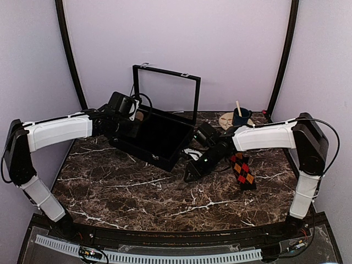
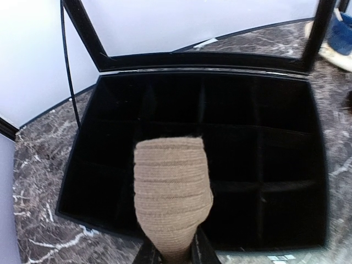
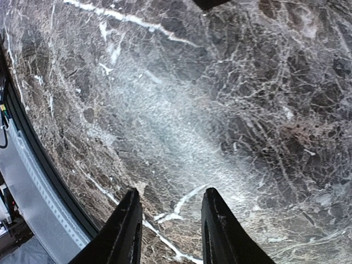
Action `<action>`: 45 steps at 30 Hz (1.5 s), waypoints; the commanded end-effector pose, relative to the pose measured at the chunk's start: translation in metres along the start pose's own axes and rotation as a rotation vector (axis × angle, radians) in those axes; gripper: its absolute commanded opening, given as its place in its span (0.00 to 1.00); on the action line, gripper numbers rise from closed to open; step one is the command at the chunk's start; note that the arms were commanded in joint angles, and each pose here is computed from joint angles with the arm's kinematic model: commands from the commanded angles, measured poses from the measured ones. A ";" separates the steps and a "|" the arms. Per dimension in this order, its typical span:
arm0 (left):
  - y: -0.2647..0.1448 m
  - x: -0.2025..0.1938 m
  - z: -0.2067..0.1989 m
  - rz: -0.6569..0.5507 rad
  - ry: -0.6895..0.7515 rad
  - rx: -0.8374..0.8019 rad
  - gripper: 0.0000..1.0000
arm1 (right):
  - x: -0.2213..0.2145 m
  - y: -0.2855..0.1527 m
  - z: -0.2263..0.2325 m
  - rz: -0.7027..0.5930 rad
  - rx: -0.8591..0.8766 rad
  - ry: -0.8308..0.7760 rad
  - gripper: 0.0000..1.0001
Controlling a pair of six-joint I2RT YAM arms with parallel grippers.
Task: Roll the socks
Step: Place the sock in the storage box.
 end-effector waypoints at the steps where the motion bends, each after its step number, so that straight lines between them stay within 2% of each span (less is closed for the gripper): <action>1: 0.023 0.025 0.023 -0.085 0.056 0.149 0.00 | 0.018 -0.014 0.004 -0.083 -0.017 -0.027 0.35; 10: 0.076 0.013 0.041 0.001 0.064 0.243 0.00 | 0.016 -0.012 0.001 -0.066 -0.043 -0.064 0.35; 18: 0.106 -0.009 0.032 0.093 0.040 0.189 0.00 | 0.017 -0.005 -0.003 -0.044 -0.051 -0.076 0.35; 30: 0.105 -0.056 0.020 0.240 -0.089 0.127 0.00 | 0.015 0.001 -0.007 -0.026 -0.055 -0.078 0.35; 45: 0.109 -0.069 0.008 0.399 -0.337 0.108 0.00 | 0.015 0.002 -0.006 -0.023 -0.051 -0.095 0.35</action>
Point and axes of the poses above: each gripper's point midway between its finger pads, its own y axis out along the fingers, its own z axis along the line the jaws close on, x = y × z, the point moved 4 cm from there along -y, back along the fingers, and after that the axes turned 7 degrees about y, right-handed, at the moved point
